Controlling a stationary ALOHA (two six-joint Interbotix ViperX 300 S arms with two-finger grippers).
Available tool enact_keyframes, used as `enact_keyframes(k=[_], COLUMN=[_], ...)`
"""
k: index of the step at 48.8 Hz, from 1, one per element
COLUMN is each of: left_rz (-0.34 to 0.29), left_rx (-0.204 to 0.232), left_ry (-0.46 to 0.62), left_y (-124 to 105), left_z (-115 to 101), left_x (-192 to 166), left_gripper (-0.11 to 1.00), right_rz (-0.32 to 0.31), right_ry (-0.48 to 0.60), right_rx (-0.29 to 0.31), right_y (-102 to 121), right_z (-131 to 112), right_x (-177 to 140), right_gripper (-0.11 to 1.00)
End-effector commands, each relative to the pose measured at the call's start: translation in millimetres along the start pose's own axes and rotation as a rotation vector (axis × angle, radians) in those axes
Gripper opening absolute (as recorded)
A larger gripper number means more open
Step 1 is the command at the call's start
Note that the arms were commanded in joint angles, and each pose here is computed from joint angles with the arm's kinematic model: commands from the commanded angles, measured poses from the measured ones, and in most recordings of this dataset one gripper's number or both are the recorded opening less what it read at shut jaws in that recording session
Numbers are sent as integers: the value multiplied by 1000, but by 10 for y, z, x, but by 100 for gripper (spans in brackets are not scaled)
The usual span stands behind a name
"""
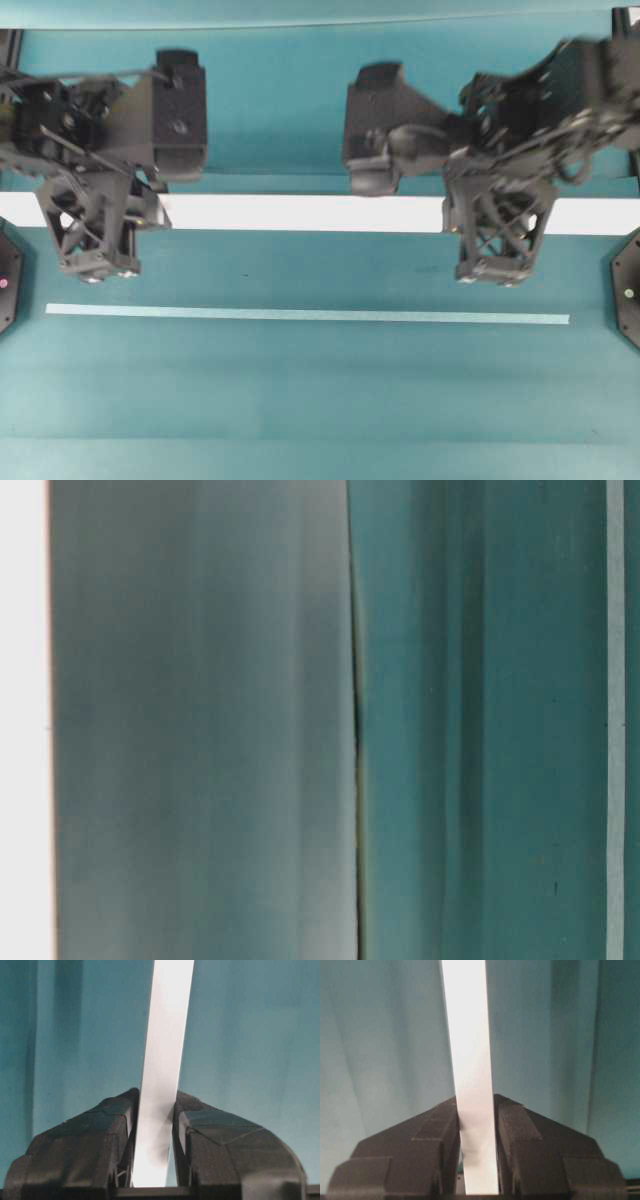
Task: Lift a wooden board with both hands.
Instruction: 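Lift the board with both grippers and raise it toward the back, then lower the held board back down onto the table with both grippers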
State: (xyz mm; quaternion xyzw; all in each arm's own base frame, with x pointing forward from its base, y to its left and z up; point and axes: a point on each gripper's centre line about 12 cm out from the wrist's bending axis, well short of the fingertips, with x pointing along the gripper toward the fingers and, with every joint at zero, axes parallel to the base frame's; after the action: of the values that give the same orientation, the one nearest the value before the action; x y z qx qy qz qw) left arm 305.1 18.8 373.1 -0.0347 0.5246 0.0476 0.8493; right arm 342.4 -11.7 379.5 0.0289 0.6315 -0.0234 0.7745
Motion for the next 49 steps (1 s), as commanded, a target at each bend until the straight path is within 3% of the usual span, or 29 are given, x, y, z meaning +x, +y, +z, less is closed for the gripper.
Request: enact_keyframes(k=[1,16,49], left_rz=[-1,1,-1], left_rx=[-13,-14,-13], left_ry=[-92,-81,-90], left_y=[23,23,15], left_z=[141,254,382], left_x=[-294,-604,-661], left_gripper=[17,17,17], right_rz=[3,3,1], right_ry=[-67,-115,-160], right_rx=[-7,0,9], right_y=[14,-9,-43], right_z=[57,90,119], right_x=[-204,-420,-589], right_gripper=[21,21,21])
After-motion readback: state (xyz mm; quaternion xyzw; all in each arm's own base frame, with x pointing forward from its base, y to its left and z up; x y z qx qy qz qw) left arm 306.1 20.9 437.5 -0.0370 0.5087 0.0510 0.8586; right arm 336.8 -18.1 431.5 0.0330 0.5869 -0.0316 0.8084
